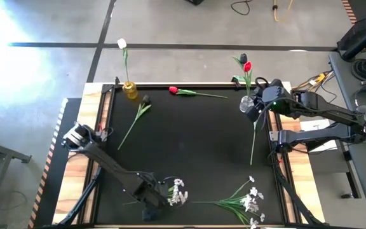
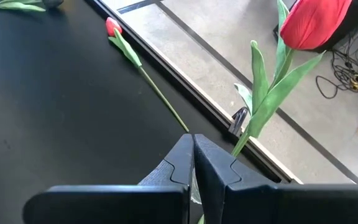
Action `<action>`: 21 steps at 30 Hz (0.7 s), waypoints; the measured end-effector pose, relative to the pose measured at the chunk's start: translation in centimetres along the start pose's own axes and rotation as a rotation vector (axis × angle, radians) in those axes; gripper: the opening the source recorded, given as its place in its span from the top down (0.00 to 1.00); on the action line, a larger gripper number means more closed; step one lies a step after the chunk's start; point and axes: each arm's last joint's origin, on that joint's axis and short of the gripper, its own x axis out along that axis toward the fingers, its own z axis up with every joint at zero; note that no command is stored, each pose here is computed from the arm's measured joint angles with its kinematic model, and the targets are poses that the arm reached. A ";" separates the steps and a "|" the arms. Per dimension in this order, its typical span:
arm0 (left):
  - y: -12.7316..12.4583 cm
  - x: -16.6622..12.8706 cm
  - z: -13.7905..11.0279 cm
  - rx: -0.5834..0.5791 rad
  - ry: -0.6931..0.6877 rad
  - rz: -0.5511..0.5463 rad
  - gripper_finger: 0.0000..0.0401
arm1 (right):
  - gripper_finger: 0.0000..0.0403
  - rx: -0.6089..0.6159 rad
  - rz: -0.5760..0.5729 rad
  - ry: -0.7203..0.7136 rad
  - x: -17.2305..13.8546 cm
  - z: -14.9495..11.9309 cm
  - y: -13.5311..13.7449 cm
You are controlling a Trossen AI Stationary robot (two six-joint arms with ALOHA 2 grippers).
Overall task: Sort flowers into vase by color
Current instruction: Put the left white flower into the yellow vase
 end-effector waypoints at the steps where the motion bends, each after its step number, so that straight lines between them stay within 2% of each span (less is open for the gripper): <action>1: -0.1 0.4 0.1 -0.001 0.006 0.007 0.67 | 0.98 0.000 0.000 0.000 0.0 0.0 0.0; 6: 0.0 2.4 0.2 -0.004 0.036 0.038 0.58 | 0.98 -0.011 0.000 0.000 0.0 0.0 0.0; 11: -0.1 3.3 0.4 -0.030 0.045 0.049 0.57 | 0.98 -0.027 0.000 0.000 0.0 0.0 0.0; 16: -0.1 4.0 0.5 -0.056 0.053 0.062 0.67 | 0.98 -0.030 0.000 0.001 0.0 0.0 0.0; 21: -0.1 4.1 0.5 -0.077 0.053 0.065 0.85 | 0.98 -0.038 -0.001 0.001 0.0 0.0 0.0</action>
